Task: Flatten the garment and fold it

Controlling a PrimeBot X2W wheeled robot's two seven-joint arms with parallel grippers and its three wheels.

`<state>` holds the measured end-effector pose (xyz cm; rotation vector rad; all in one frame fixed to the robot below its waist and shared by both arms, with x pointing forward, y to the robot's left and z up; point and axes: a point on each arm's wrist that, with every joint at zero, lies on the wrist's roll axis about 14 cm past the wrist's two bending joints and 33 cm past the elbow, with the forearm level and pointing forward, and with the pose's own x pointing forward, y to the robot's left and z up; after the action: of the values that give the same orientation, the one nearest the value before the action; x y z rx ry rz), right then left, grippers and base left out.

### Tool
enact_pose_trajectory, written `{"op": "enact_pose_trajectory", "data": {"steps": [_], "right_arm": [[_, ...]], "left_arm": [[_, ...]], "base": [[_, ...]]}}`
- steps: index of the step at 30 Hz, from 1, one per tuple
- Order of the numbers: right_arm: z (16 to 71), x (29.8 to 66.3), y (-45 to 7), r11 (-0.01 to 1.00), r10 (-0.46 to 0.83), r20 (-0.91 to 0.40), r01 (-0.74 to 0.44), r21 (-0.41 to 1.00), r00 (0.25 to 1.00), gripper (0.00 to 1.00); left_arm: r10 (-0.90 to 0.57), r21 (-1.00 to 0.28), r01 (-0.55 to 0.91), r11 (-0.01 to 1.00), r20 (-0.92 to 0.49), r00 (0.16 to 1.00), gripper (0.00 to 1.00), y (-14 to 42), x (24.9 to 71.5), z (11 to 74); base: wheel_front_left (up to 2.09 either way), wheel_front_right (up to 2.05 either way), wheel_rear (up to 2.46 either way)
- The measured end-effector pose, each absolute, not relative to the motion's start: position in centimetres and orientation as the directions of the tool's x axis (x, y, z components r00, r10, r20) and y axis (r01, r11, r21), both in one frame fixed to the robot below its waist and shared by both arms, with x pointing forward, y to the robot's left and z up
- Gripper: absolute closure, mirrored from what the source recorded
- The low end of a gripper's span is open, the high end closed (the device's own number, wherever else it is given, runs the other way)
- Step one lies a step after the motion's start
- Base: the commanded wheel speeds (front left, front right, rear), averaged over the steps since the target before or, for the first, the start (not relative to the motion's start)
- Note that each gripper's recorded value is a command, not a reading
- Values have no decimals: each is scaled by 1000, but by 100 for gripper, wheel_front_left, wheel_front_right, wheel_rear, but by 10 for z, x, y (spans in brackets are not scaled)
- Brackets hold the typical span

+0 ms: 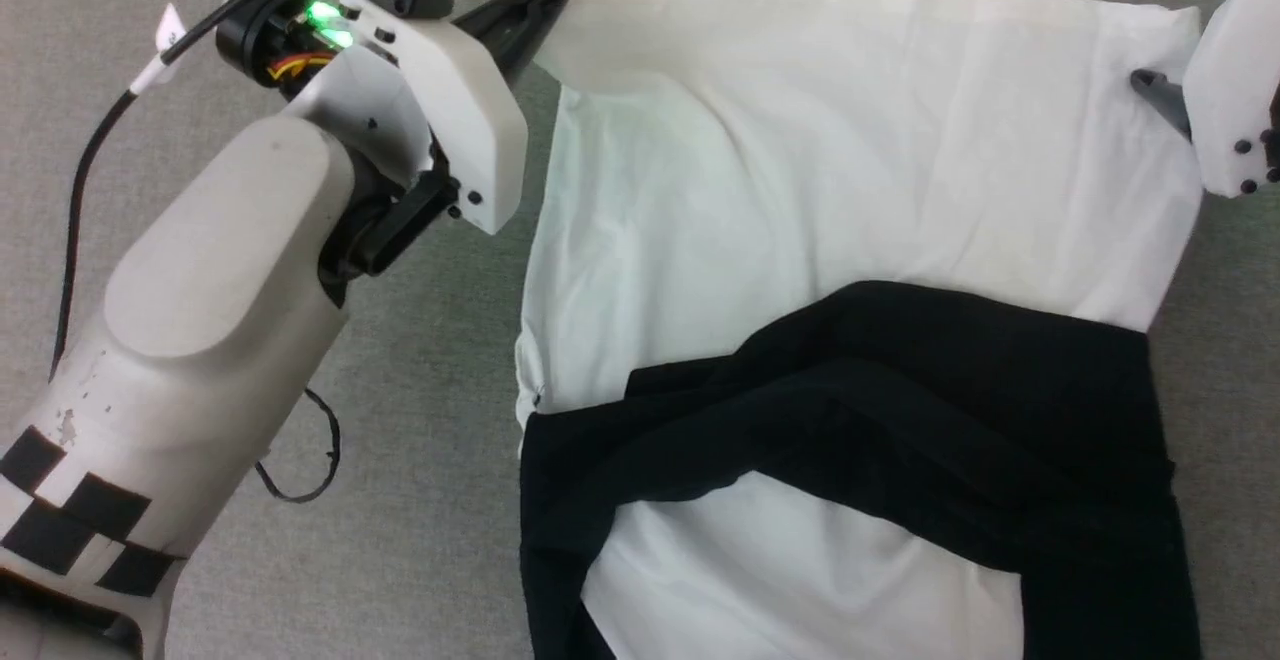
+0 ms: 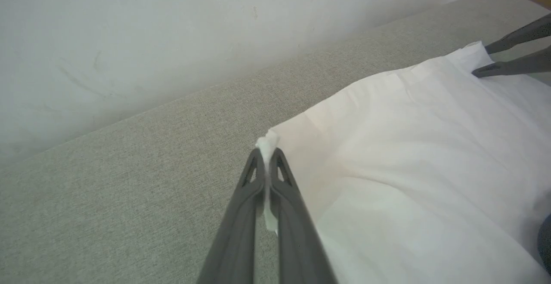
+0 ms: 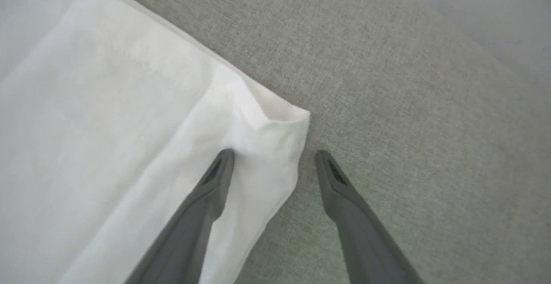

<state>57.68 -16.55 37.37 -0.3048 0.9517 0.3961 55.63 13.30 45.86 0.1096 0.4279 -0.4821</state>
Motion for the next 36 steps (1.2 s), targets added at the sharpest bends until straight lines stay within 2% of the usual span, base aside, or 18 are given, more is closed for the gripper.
{"op": "enact_pose_trajectory", "data": {"steps": [4, 5, 6, 10, 17, 26, 30, 36], "right_arm": [[364, 584, -159, 870, 204, -840, -487, -80, 502, 0], [362, 586, -158, 865, 207, -839, -494, -83, 503, 55], [361, 587, -157, 862, 210, -838, -500, -84, 503, 100], [362, 588, -154, 849, 232, -818, -520, -94, 526, 100], [388, 604, -171, 864, 236, -700, -475, -166, 674, 100], [465, 652, -188, 870, 245, -418, -389, -303, 875, 100], [483, 661, -185, 869, 267, -315, -369, -329, 911, 100], [502, 652, -179, 876, 305, -217, -363, -317, 927, 100]], "left_arm": [[-410, -2, 457, 889, -445, 796, 100, 140, 555, 448], [-406, -2, 453, 892, -448, 797, 100, 142, 555, 445], [-401, -2, 448, 894, -451, 797, 100, 144, 555, 443], [-385, -5, 429, 903, -451, 806, 100, 150, 557, 441], [-360, -3, 389, 921, -385, 850, 100, 156, 572, 456], [-328, 33, 338, 941, -175, 928, 100, 158, 622, 509], [-325, 43, 330, 943, -95, 941, 100, 154, 632, 526], [-334, 58, 340, 939, -84, 939, 100, 151, 619, 530]], "base": [[0, 0, 0], [0, 0, 0], [0, 0, 0], [0, 0, 0], [0, 0, 0], [0, 0, 0], [0, 0, 0], [0, 0, 0]]}}
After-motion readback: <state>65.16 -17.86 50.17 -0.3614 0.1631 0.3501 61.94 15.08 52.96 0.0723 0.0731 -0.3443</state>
